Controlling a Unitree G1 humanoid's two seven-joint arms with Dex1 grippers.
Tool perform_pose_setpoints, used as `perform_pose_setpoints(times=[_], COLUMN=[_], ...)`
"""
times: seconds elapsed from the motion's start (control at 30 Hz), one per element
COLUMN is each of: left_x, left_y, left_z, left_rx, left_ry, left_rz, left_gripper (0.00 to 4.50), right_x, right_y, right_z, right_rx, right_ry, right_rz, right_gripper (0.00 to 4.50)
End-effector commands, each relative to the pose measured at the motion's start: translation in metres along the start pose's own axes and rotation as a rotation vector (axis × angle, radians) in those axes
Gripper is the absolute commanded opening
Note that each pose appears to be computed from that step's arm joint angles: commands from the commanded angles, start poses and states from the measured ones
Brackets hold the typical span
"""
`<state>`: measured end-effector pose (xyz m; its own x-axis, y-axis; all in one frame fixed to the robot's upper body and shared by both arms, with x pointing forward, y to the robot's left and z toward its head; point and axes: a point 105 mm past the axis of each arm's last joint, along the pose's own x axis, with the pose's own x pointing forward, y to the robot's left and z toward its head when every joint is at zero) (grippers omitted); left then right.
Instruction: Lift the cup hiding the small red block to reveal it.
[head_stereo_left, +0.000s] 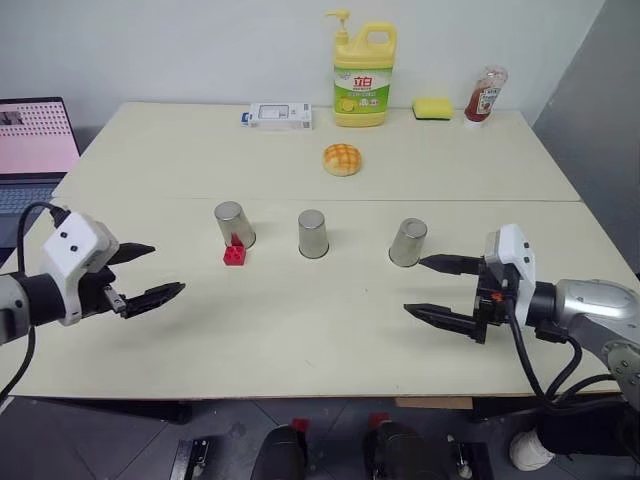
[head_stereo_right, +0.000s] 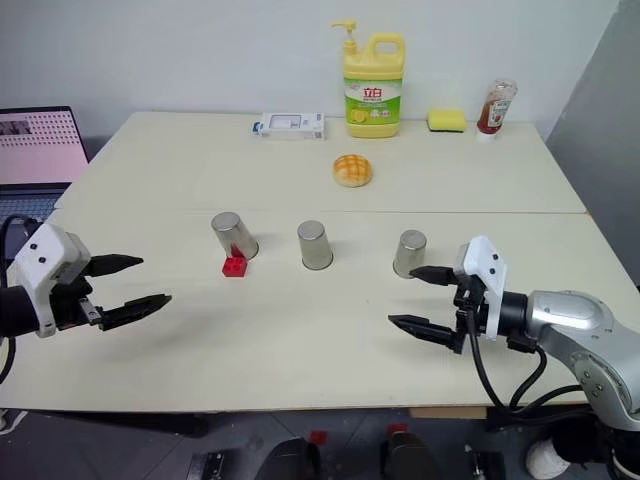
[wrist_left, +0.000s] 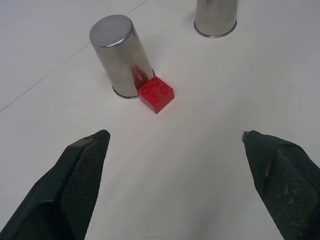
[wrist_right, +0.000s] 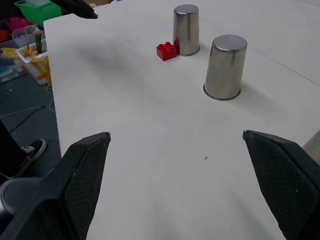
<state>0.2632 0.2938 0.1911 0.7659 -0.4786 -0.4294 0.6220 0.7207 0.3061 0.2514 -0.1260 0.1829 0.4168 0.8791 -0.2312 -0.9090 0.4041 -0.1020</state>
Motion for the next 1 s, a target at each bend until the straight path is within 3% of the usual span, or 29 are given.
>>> perform_pose_setpoints(times=[0.03, 1.0], left_x=[-0.0069, -0.0037], left_y=[-0.0003, -0.0006], left_z=[0.0163, 0.0216], left_rx=[0.038, 0.043], left_ry=[-0.047, -0.037], left_rz=[0.01, 0.006], left_gripper=[4.49, 4.49], right_x=[-0.0043, -0.0131], right_y=[-0.0019, -0.0023], right_z=[0.0082, 0.0111], right_rx=[-0.051, -0.044], right_ry=[-0.011, 0.01], right_rz=[-0.001, -0.012], right_gripper=[4.5, 4.5])
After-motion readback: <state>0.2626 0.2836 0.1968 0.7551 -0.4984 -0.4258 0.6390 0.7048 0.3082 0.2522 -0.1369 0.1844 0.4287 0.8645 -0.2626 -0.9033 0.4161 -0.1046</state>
